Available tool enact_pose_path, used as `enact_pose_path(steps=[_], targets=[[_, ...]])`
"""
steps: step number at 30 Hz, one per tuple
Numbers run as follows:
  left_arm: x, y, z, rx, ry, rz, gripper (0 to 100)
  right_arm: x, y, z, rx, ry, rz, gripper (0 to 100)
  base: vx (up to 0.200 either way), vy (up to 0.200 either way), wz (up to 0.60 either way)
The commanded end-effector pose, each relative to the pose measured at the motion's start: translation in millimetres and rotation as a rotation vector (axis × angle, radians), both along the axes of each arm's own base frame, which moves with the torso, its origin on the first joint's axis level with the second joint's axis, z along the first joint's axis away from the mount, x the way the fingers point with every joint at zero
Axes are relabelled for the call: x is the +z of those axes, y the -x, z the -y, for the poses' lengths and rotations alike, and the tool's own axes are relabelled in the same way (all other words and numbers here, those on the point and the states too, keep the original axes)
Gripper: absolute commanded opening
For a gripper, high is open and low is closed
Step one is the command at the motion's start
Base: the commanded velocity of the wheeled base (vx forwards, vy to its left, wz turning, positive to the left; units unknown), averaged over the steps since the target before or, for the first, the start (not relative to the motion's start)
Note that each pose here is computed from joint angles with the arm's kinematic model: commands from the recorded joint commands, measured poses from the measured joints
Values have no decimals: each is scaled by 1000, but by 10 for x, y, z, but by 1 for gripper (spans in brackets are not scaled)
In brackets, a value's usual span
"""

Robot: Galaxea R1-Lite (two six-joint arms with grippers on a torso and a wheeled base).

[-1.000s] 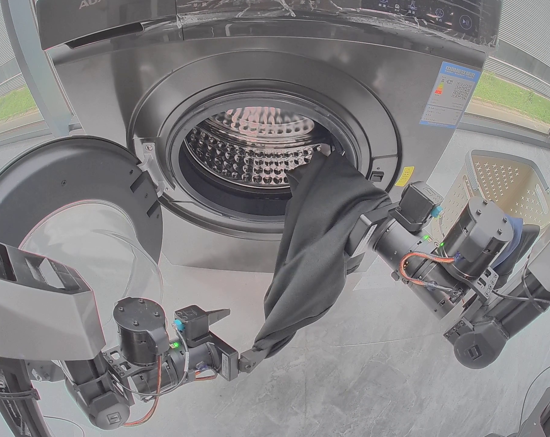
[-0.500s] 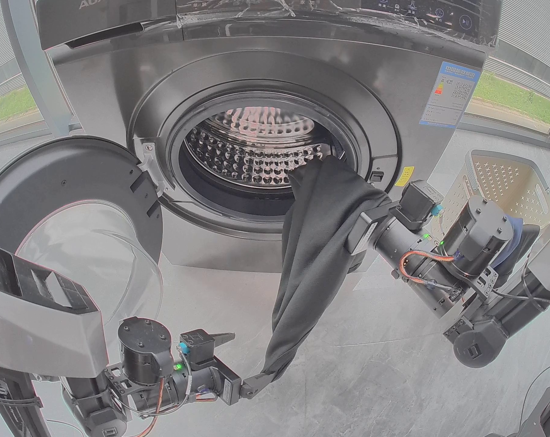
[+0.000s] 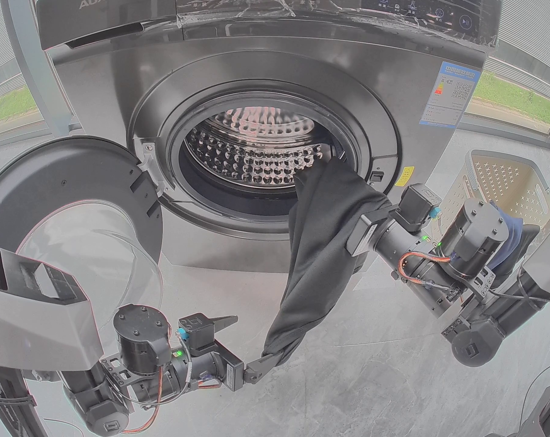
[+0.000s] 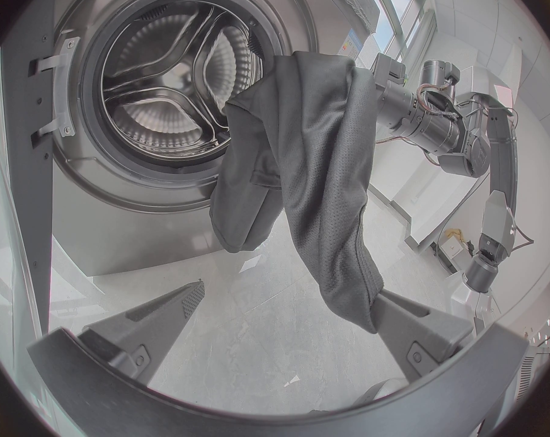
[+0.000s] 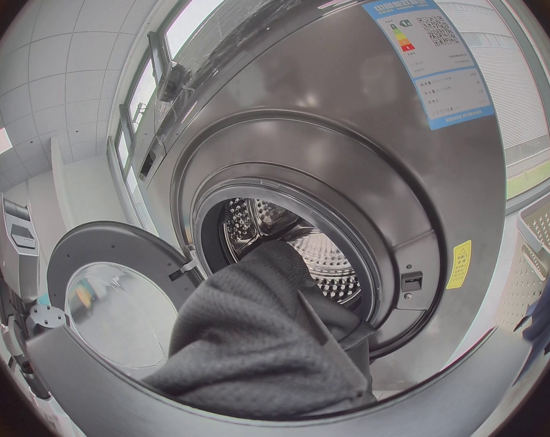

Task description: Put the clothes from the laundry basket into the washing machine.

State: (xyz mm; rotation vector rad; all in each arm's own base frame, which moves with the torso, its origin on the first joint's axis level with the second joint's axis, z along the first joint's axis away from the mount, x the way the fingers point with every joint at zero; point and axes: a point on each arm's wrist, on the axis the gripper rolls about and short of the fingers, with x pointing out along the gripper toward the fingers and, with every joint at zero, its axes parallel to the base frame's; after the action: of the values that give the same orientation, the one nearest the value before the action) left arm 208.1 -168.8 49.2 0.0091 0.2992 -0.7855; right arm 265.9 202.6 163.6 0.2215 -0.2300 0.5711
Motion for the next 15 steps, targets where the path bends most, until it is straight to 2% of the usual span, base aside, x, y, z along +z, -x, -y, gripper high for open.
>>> enact_pose_path(steps=[1,15], targets=[[30,10,-8,0,7,8,100,-31,-32,6,-7,6,-6,0,0,0,0],[30,34,9,-11,6,7,100,-34,-136,129,-57,7,-9,0,0,0,0]])
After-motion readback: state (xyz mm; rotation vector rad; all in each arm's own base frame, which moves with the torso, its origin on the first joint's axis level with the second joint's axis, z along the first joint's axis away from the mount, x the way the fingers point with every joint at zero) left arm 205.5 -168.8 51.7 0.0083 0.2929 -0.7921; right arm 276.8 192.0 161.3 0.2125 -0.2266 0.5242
